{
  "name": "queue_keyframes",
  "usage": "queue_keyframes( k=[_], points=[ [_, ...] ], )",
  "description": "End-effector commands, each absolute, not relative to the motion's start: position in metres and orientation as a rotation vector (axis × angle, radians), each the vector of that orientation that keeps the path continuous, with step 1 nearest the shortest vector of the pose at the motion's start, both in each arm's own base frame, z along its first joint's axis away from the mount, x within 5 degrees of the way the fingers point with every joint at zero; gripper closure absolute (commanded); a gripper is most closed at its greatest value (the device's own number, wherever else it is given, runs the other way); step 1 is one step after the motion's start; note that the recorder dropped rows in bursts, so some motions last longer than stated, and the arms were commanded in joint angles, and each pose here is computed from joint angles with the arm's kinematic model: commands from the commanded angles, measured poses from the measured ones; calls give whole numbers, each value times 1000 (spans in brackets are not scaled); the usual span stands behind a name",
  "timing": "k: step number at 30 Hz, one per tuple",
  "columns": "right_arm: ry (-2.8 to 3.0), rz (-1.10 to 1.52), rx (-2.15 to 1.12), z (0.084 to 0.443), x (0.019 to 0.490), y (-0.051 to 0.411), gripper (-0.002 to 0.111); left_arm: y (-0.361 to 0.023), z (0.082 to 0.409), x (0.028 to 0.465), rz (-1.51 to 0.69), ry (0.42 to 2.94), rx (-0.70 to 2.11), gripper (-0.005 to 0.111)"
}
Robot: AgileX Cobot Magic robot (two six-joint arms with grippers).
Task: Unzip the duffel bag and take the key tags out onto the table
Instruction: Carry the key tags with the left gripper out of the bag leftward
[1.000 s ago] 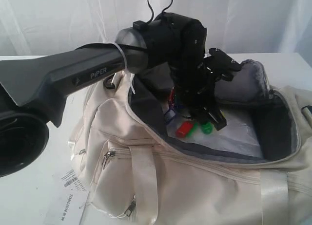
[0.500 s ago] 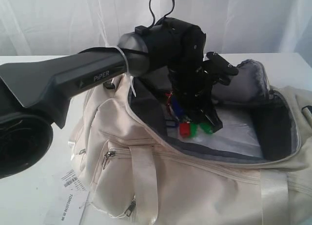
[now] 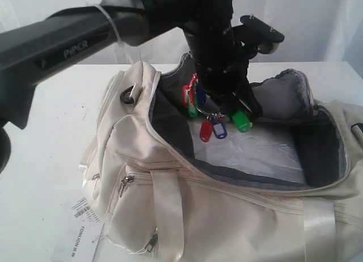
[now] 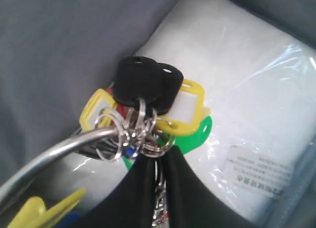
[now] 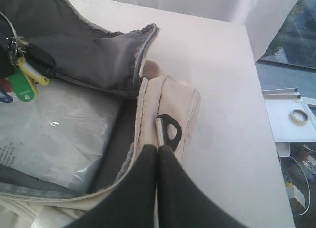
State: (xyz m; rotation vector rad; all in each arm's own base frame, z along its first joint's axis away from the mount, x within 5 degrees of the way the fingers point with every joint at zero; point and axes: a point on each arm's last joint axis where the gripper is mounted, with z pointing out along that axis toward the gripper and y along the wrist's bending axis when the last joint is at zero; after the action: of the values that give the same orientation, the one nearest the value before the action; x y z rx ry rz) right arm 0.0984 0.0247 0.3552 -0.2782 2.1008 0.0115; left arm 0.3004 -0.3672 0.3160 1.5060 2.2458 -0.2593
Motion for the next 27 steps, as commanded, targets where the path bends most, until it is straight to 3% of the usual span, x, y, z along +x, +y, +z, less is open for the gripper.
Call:
queue_keyframes(
  k=[1,19,27],
  points=[
    [2078,25,-271,356,97,24,108,-357,340,284,-289,2227,1585,107],
    [2069,33,-273,357,97,24,108,-325,398,263,-223,2101,1591,107],
    [2065,36,-274,357,97,25,108,-277,439,262,-192,2098,1433,107]
  ],
)
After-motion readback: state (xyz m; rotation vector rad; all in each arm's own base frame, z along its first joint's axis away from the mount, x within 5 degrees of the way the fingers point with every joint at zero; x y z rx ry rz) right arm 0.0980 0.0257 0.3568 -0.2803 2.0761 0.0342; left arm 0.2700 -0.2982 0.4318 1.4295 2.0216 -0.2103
